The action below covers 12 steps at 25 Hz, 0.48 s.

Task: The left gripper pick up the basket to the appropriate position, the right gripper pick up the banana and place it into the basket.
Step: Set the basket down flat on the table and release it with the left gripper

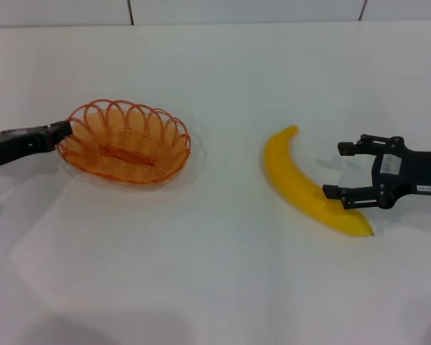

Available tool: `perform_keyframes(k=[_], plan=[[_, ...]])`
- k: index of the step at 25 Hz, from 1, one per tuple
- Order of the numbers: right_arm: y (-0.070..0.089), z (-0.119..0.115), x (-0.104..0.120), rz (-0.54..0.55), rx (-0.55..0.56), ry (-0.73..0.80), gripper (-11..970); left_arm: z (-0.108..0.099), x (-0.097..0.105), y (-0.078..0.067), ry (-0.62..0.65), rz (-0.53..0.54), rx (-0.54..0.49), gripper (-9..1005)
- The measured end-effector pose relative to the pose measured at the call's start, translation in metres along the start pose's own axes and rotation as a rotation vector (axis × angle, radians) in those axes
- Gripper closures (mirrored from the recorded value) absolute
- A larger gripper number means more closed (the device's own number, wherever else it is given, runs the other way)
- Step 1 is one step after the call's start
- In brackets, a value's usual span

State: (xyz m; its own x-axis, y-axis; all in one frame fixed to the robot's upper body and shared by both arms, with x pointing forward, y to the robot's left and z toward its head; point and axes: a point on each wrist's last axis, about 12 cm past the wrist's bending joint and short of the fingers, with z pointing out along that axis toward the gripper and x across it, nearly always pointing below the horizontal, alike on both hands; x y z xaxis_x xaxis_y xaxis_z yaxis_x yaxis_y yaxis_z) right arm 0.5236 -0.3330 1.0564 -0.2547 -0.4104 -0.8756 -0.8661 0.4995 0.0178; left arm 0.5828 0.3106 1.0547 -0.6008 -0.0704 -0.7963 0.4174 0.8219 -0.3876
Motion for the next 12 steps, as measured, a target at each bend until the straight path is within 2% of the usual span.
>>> perform_keyframes(k=[6, 12], plan=[[0.0000, 0.0000, 0.0000, 0.000, 0.000, 0.000, 144, -0.0005, -0.0013, 0.0003, -0.023, -0.011, -0.001, 921], [0.0000, 0.0000, 0.0001, 0.000, 0.000, 0.000, 147, 0.0001, 0.0070, -0.0005, -0.007, -0.032, 0.004, 921]])
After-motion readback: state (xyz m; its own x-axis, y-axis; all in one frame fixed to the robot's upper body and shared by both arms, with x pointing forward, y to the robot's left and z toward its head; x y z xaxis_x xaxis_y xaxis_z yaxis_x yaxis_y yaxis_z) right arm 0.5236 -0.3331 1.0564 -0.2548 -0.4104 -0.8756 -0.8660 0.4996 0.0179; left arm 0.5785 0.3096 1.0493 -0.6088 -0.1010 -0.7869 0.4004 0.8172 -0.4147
